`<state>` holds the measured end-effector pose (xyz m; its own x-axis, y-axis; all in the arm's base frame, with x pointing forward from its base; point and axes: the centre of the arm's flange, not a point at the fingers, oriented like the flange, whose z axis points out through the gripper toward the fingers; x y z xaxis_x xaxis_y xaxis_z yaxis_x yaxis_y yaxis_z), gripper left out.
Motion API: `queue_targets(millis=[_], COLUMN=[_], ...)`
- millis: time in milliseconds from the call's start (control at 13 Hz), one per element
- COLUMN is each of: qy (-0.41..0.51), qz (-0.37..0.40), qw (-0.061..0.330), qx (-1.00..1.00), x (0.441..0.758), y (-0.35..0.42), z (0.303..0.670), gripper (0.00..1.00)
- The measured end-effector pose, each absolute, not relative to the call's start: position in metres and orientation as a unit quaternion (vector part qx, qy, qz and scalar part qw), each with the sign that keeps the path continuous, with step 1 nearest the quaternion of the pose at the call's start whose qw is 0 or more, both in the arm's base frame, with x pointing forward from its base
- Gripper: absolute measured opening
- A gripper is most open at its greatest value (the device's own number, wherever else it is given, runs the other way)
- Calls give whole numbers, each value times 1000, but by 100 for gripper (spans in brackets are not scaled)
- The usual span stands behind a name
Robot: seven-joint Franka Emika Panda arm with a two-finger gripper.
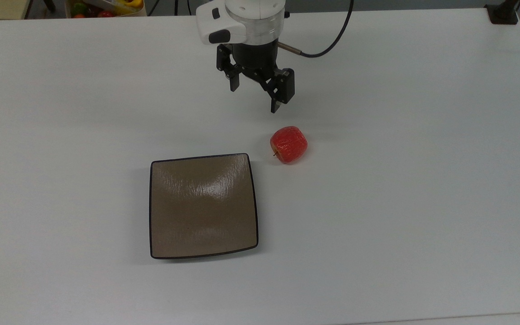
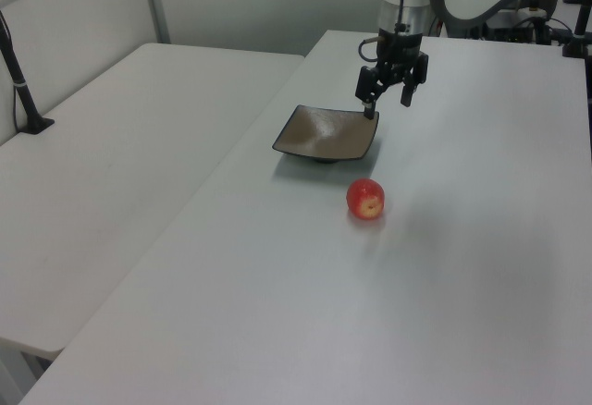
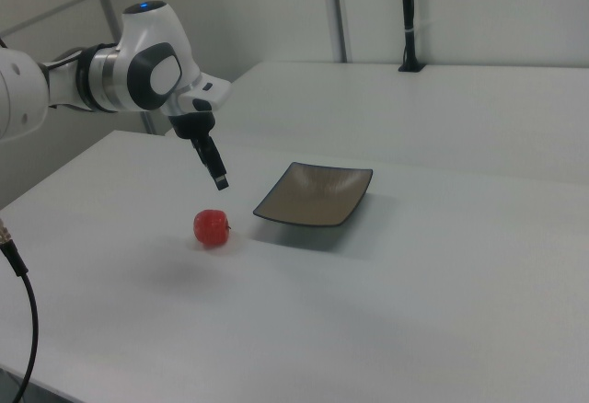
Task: Apples placed on a ceramic plate
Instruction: 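Move the open gripper over the red apple and lower onto it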
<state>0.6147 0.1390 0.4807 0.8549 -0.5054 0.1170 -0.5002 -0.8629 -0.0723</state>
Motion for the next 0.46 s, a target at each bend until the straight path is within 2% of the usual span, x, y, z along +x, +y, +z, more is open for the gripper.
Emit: queue_targets(millis=[309,463], qy=[367,408], qz=[-73,-76], qw=[26,17], qx=[-927,-910], x=[618,621], y=[155,169], z=[468,449], gripper=[100,100])
